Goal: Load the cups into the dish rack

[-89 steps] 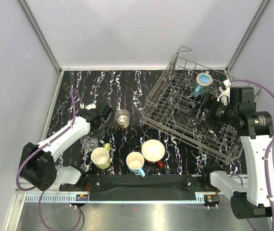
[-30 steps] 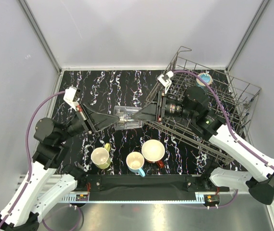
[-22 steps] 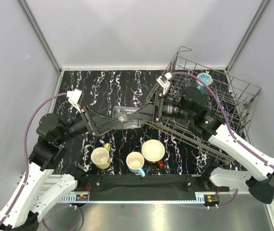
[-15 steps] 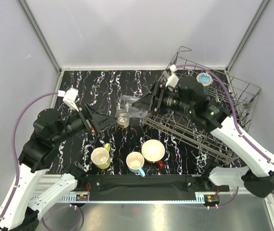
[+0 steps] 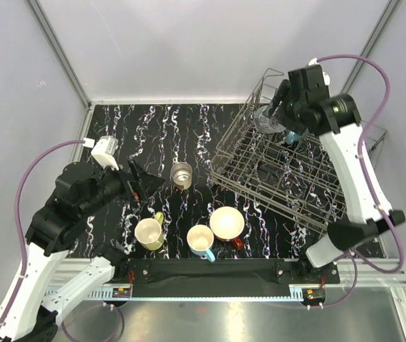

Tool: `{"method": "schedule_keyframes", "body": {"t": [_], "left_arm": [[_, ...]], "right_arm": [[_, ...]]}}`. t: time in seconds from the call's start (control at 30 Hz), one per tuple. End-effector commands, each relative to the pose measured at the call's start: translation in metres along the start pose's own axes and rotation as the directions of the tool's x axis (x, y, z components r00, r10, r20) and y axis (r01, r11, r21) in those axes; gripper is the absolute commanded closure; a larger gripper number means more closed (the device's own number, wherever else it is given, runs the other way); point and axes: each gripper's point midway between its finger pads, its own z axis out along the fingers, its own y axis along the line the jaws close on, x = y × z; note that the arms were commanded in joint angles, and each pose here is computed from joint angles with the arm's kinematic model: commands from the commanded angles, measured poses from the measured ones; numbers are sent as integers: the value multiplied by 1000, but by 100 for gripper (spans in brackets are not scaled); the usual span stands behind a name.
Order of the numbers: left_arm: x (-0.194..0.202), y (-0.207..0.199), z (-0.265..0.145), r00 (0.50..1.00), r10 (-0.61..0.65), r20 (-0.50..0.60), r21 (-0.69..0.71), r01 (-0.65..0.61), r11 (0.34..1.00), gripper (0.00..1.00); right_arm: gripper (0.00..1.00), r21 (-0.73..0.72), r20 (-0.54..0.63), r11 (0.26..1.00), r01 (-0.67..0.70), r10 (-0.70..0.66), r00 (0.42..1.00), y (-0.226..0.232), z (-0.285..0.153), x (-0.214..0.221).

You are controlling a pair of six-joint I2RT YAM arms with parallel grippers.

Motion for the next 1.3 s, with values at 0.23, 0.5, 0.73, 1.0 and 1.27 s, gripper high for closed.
{"method": "schedule_keyframes", "body": {"t": [0.23, 0.5, 0.73, 1.0, 1.27], "left_arm": [[2, 9, 10, 996, 75, -48, -40, -77, 996, 1], [8, 11, 11, 994, 88, -70, -39, -91, 995, 1], [11, 12, 11, 994, 85, -73, -35, -87, 996, 1], [12, 14, 9, 994, 82, -68, -42, -85, 996, 1], [13, 11, 6, 994, 83, -72, -23, -85, 996, 1]], "right_arm": [[100, 114, -168, 987, 113, -93, 981, -20, 102, -14], [100, 115, -266, 986, 123, -89, 960, -16, 158, 4], [100, 85, -285, 992, 94, -67, 956, -13, 191, 18], [100, 95, -315, 994, 61, -29, 949, -13, 215, 29], [100, 132, -340, 989, 59, -11, 940, -20, 230, 40]]}}
